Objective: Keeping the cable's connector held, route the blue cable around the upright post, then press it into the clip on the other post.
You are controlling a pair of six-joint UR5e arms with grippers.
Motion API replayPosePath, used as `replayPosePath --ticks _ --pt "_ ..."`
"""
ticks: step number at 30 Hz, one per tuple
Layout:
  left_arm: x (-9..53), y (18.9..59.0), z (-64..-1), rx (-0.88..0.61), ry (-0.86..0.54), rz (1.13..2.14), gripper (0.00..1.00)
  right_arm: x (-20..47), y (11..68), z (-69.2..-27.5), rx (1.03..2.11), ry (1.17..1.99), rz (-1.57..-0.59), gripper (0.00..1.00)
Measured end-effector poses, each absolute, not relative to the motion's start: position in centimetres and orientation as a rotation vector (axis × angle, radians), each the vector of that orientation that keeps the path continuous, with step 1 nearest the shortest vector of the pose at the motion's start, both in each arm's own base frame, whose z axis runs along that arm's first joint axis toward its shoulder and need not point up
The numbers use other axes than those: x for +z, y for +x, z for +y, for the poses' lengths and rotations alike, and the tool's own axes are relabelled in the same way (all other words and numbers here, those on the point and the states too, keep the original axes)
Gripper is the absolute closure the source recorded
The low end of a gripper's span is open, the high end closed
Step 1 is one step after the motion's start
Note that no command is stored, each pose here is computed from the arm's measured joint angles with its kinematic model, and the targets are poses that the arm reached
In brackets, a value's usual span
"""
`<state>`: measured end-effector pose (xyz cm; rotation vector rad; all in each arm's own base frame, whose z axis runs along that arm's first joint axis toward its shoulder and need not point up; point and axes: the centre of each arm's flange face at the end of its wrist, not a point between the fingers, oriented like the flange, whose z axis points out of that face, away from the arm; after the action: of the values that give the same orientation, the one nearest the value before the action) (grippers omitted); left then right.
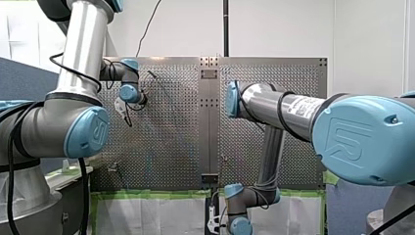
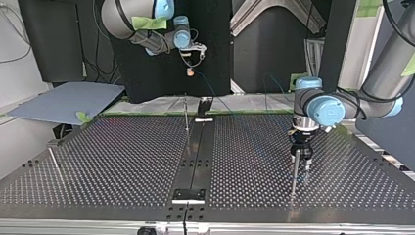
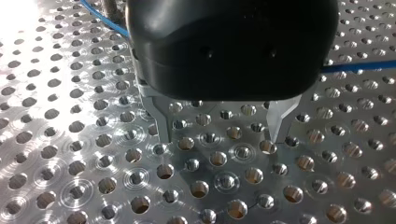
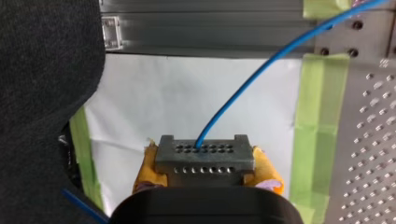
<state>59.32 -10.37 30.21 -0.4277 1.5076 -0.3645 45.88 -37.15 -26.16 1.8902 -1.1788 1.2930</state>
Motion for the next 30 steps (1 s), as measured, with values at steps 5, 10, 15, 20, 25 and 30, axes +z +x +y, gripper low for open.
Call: replayPosePath --ticks 5,10,15,20,25,30 --pt "30.2 59.3 -10.3 -0.368 -0.432 1.507 0.00 -28.5 43.6 -37.2 1.264 1.877 -1.210 1.00" --pt "30.2 59.3 -10.3 -0.369 -0.434 1.506 0.00 -29.7 41.2 -37.9 1.221 1.863 -1.231 1.00" --pt "30.2 59.4 -10.2 -0.369 -0.437 1.505 0.00 -28.5 40.3 -38.7 1.213 1.832 -1.214 1.00" --pt "30.2 59.4 -10.0 -0.367 -0.440 1.502 0.00 -26.3 39.8 -39.3 1.220 1.763 -1.209 1.00" --pt "30.2 59.4 -9.9 -0.369 -0.445 1.500 0.00 -24.0 39.7 -39.3 1.237 1.700 -1.201 1.00" --pt "30.2 59.4 -9.8 -0.370 -0.448 1.500 0.00 -22.0 39.8 -38.8 1.251 1.680 -1.191 1.00"
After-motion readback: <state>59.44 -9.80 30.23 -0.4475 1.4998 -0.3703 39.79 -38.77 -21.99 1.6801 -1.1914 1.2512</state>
